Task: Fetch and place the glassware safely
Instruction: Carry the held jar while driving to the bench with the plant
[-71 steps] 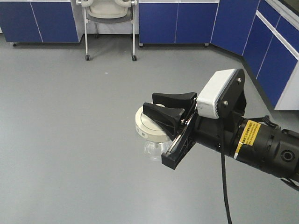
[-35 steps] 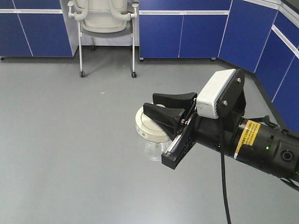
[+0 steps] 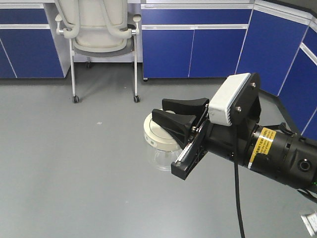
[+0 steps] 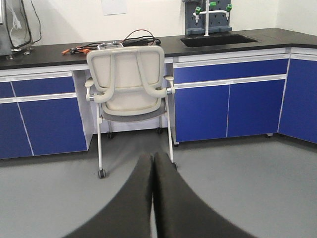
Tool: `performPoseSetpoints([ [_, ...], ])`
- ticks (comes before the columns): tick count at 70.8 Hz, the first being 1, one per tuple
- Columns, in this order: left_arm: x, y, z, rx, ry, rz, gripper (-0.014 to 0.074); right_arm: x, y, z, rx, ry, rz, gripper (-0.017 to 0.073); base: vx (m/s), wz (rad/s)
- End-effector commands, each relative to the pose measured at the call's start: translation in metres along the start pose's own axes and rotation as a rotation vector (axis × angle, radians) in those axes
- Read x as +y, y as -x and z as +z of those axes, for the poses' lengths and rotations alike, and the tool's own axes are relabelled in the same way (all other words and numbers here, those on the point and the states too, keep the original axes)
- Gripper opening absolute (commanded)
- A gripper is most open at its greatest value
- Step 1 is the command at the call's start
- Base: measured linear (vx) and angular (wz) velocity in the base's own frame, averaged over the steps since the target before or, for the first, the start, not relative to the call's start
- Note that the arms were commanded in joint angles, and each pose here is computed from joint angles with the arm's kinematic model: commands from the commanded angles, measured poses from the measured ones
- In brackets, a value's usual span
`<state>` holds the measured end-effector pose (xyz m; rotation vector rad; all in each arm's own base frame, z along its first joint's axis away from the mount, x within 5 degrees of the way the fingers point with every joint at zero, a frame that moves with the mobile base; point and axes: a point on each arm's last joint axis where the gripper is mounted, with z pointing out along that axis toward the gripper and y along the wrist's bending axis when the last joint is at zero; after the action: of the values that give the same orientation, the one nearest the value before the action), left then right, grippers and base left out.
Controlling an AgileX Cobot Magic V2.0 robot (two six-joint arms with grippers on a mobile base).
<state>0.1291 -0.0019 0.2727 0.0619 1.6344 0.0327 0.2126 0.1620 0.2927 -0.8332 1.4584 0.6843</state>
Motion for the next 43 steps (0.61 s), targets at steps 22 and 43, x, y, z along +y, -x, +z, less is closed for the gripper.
performPoseSetpoints([
  [22,0.0001,0.0154,0.0000,-0.100,-0.001,-0.012,-0.0007,0.0017,0.0238,-0.0039,-0.129,0.020,0.000,-0.0003,0.50,0.00],
  [43,0.0001,0.0154,0.0000,-0.100,-0.001,-0.012,-0.0007,0.0017,0.0238,-0.0039,-0.129,0.020,0.000,-0.0003,0.43,-0.03],
])
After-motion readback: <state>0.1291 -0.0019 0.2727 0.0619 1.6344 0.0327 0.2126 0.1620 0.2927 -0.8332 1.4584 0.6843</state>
